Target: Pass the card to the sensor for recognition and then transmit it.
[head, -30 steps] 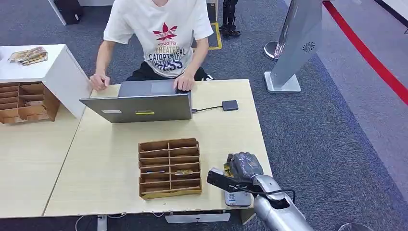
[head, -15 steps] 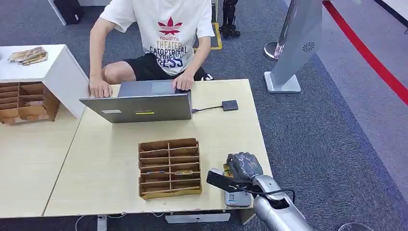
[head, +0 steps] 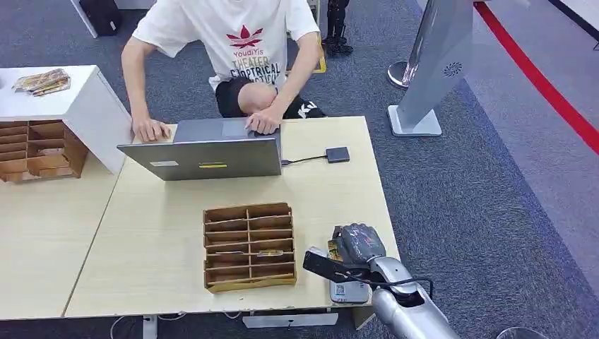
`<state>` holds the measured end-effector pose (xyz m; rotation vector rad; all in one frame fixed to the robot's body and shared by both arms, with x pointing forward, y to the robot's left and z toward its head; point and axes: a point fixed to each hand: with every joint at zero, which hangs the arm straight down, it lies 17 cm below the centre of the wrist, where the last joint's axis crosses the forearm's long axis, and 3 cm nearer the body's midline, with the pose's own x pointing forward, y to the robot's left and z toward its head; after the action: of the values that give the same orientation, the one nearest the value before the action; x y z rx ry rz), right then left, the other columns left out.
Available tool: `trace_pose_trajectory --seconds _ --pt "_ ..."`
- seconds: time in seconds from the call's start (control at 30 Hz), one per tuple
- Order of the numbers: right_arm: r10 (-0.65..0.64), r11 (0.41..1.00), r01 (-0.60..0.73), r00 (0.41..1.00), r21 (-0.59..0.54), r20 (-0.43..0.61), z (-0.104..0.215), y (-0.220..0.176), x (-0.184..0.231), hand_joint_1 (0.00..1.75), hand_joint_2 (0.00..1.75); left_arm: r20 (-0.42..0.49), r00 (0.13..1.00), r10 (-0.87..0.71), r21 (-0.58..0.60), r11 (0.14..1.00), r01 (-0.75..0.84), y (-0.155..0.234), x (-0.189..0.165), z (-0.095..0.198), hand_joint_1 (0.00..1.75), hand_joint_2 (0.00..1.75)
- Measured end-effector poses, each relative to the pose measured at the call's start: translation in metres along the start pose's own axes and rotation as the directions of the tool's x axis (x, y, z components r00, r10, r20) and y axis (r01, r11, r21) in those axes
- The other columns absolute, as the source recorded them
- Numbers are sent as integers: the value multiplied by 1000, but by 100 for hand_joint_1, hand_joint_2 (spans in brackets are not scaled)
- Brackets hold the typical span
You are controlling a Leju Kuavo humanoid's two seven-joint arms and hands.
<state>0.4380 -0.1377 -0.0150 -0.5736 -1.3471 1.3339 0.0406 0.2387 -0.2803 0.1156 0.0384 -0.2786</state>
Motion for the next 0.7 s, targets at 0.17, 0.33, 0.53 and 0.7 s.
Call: trace_pose_trajectory --seconds 0.17,0.33,0.53,0.7 --pt "13 1000 -13 1000 -24 -4 -1 -5 0 175 175 0 1000 -2 -1 1000 2 -1 0 0 0 0" --pt "14 1000 -14 1000 -27 -4 -1 -5 0 175 175 0 1000 -1 -2 1000 1 -2 0 0 0 0" --pt "17 999 -17 1000 -31 -3 -1 -6 1 175 175 0 1000 -2 -3 1000 2 -2 0 0 0 0" --pt "27 996 -27 1000 -83 -3 0 -17 4 175 175 -3 1000 7 -5 1000 -7 -3 -1 0 0 0"
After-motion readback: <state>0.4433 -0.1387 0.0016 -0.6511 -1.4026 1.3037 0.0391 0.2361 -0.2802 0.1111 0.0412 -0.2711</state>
